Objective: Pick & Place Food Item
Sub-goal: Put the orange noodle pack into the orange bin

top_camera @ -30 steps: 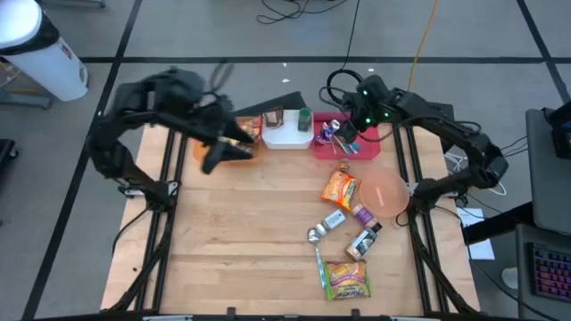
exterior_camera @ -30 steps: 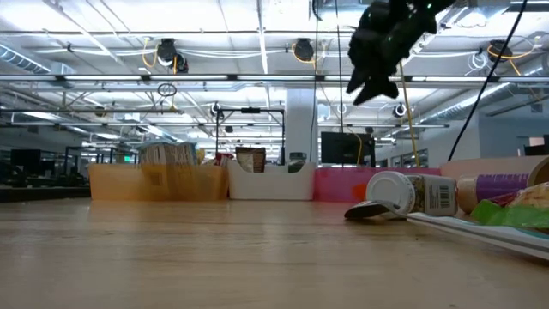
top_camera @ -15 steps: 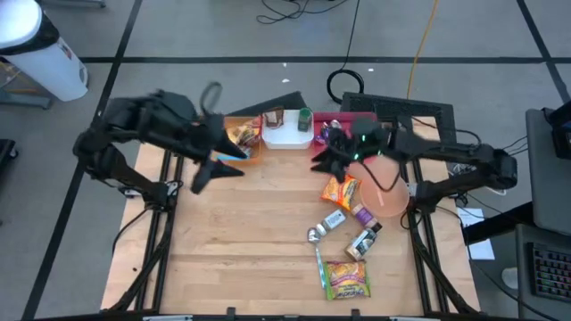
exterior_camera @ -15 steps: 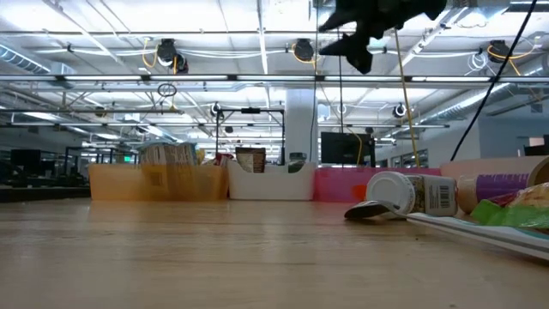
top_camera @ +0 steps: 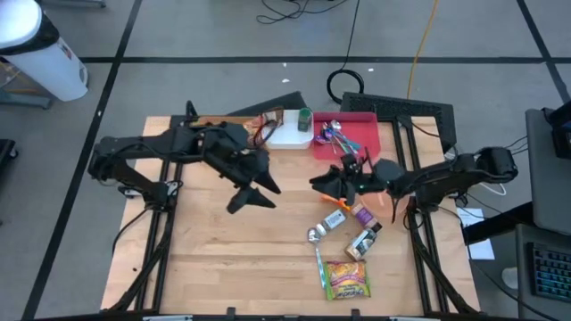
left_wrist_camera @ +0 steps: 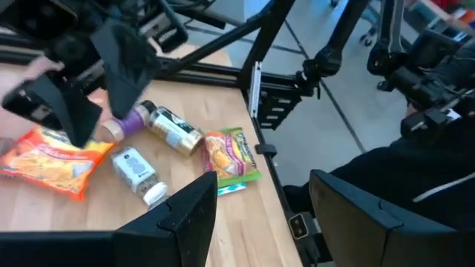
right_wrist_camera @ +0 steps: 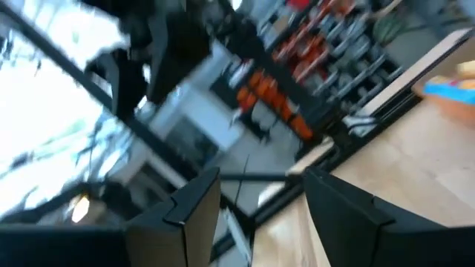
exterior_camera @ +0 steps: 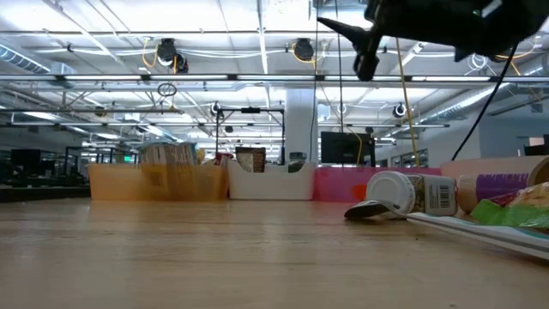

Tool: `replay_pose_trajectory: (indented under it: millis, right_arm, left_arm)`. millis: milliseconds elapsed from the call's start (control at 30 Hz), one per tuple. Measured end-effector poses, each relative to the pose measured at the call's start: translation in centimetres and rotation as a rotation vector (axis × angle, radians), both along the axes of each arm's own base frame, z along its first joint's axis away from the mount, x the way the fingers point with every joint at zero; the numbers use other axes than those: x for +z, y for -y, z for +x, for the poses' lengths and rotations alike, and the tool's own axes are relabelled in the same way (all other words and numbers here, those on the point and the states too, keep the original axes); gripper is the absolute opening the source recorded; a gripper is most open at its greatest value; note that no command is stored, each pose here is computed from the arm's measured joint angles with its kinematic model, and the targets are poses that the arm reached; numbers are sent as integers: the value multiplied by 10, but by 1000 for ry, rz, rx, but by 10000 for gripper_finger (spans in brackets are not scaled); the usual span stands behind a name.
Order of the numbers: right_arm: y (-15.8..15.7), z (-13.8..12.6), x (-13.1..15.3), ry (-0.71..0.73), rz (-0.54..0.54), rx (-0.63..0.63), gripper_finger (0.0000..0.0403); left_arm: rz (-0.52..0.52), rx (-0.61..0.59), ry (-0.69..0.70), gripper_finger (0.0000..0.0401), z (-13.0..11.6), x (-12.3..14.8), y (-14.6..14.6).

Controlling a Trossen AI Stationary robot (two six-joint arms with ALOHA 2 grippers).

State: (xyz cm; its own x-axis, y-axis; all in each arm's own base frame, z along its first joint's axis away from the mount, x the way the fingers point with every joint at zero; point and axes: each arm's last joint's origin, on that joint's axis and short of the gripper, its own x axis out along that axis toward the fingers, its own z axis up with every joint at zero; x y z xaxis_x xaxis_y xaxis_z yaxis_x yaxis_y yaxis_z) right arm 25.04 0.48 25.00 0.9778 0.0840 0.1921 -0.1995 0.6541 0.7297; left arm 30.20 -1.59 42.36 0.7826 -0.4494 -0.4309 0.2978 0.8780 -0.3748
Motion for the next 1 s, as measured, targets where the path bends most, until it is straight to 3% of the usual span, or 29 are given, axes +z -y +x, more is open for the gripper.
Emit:
replay_pose_trajectory:
  millis: [200,367,533,633,867,1000]
  right_arm:
    - [-7,-7,-4,53,82,-62,191]
    - [-9,-9,3,125,23,-19,186]
    - [-5,-14,8,134,-68,-12,185]
    - [1,-17,6,52,-111,7,182]
    - [10,-40,-1,-198,-230,64,174]
    - [11,-57,-9,-361,-281,91,171]
  left_arm:
    - [-84,-24,53,223,16,-29,-11]
    - [-125,12,64,223,23,-59,-23]
    - [-196,185,15,223,26,-93,-39]
    - [-213,298,9,223,29,-109,-41]
    - [-64,294,103,223,57,-130,-22]
    - [28,293,50,223,77,-150,-13]
